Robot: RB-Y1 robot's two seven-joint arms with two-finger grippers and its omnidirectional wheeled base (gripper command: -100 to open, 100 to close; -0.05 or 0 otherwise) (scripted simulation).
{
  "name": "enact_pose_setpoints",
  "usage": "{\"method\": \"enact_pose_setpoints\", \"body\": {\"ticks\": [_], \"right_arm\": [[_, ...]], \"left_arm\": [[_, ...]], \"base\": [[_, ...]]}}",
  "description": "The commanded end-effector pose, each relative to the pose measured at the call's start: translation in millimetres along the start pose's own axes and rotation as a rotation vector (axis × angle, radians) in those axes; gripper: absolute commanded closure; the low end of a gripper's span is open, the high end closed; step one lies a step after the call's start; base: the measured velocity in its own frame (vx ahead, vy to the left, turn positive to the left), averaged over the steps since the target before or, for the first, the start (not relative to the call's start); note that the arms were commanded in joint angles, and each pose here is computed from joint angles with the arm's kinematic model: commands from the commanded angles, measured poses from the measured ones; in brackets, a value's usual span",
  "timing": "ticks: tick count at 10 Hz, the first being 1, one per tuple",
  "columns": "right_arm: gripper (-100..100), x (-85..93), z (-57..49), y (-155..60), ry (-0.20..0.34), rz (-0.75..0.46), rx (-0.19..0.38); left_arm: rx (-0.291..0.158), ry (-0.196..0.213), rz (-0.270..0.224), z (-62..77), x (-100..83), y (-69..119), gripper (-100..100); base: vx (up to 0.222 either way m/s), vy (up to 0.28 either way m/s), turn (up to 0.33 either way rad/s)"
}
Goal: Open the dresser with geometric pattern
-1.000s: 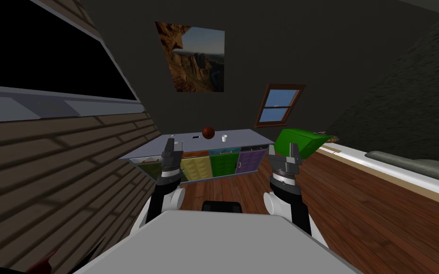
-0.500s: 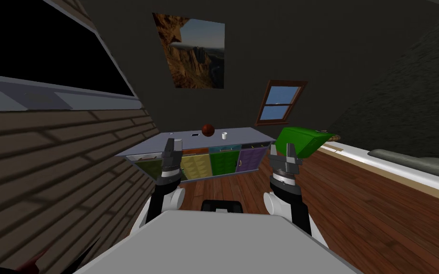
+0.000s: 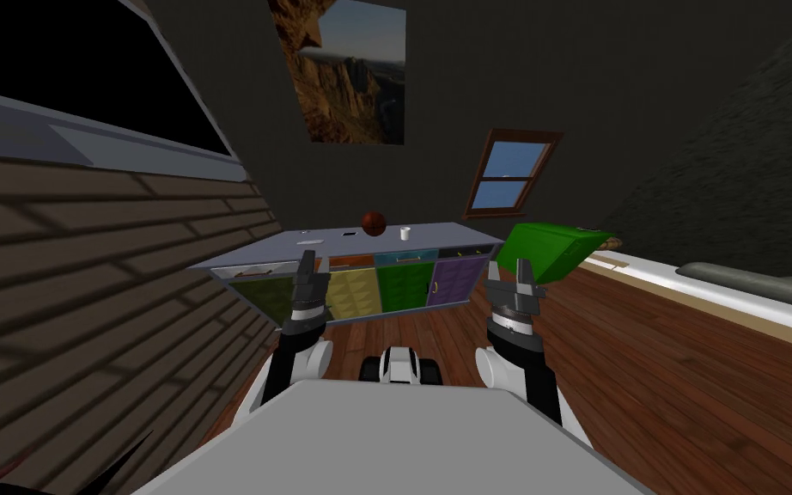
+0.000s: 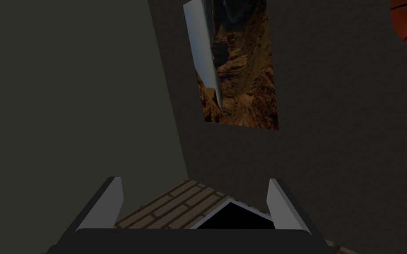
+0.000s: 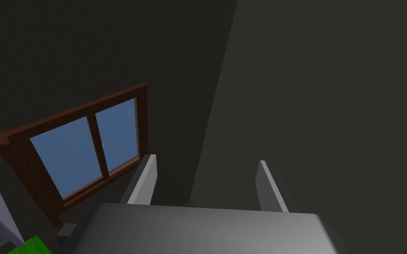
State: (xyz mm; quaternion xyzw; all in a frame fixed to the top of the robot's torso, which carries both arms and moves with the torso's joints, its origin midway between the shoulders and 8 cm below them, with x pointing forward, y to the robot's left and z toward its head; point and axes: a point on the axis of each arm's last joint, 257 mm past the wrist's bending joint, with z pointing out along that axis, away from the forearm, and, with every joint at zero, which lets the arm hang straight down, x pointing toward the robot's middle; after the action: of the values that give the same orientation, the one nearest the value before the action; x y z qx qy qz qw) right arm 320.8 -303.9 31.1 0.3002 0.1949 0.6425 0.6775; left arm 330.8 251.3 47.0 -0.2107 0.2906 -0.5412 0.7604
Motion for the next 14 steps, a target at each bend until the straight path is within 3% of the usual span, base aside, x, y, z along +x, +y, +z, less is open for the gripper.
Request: {"method": "enact_pose_setpoints", "body": {"ticks": [1, 6, 14], "right_arm": [[0, 0.0, 0.0, -0.1, 0.000, 0.000, 0.000], [0, 0.0, -0.1, -0.1, 0.000, 0.000, 0.000], [0, 0.0, -0.1, -0.1, 0.000, 0.000, 0.000]], "left_arm": [[0.005, 0.059, 0.014, -5.2, 8.5, 6.9, -100], [-0.012, 0.117, 0.021, -24.4, 16.8, 35.4, -100], [-0.068, 0.125, 0.008, -67.4, 17.6, 90.0, -100]], "base": [[0.036, -0.030, 0.006], [0.071, -0.066, 0.009], [0.097, -0.090, 0.012]]}}
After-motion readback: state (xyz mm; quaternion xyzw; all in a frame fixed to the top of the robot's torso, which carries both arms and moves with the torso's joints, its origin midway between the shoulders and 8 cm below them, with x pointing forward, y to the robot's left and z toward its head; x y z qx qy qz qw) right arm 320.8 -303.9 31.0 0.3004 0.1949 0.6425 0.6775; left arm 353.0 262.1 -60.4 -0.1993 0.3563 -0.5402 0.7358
